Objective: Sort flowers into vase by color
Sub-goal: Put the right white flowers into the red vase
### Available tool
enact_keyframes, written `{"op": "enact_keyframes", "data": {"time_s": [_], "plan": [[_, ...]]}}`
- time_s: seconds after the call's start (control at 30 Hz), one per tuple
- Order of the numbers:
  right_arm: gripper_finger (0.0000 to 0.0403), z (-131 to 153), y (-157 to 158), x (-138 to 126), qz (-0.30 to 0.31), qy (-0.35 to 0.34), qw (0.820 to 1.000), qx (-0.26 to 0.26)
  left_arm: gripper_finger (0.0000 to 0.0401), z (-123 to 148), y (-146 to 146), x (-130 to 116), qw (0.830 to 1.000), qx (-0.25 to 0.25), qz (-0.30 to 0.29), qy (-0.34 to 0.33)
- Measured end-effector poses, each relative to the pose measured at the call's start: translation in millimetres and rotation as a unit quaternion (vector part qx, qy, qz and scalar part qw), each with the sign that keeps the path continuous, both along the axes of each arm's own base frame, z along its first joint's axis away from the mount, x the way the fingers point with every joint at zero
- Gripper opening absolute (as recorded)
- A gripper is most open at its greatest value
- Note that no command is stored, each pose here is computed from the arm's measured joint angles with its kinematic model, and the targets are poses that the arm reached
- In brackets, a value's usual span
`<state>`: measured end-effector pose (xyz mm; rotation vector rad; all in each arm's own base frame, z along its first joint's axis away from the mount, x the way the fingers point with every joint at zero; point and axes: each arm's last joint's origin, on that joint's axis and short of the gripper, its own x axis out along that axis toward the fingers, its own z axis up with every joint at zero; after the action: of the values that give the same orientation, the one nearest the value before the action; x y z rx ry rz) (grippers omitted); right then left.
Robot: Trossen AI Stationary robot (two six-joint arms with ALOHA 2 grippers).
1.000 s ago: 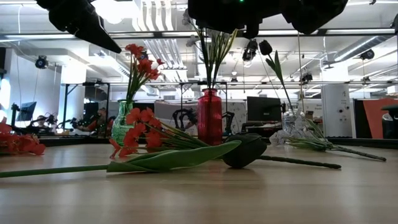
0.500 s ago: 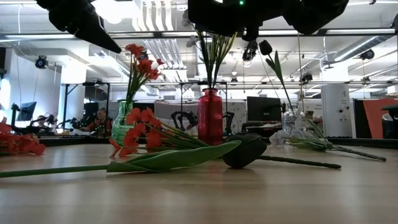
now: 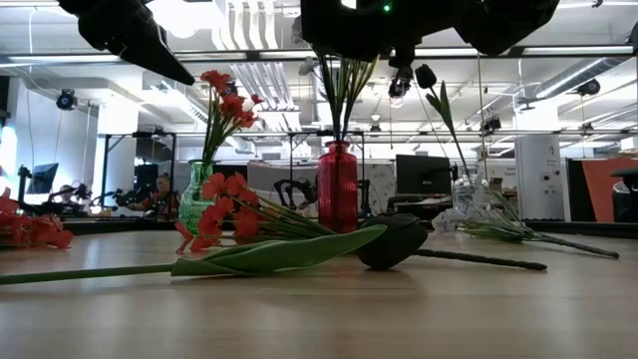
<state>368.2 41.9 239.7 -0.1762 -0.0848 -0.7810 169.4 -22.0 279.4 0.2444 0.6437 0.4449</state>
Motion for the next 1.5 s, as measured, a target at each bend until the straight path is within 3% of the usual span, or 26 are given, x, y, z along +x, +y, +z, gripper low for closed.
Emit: {"op": "enact_keyframes", "data": {"time_s": [1.07, 1.3, 1.5], "plan": [[0.0018, -6, 0, -1, -0.003, 0.016, 1.0, 0.001, 0.0106, 0, 0, 1, 1.0, -0.003, 0.0, -0.004], [0.0018, -6, 0, -1, -0.003, 0.016, 1.0, 0.001, 0.0106, -14, -4, 11, 0.997, -0.002, -0.038, -0.063], [0.0018, -6, 0, -1, -0.003, 0.015, 1.0, 0.001, 0.0109, -40, -7, 20, 0.979, -0.008, -0.073, -0.189]]}}
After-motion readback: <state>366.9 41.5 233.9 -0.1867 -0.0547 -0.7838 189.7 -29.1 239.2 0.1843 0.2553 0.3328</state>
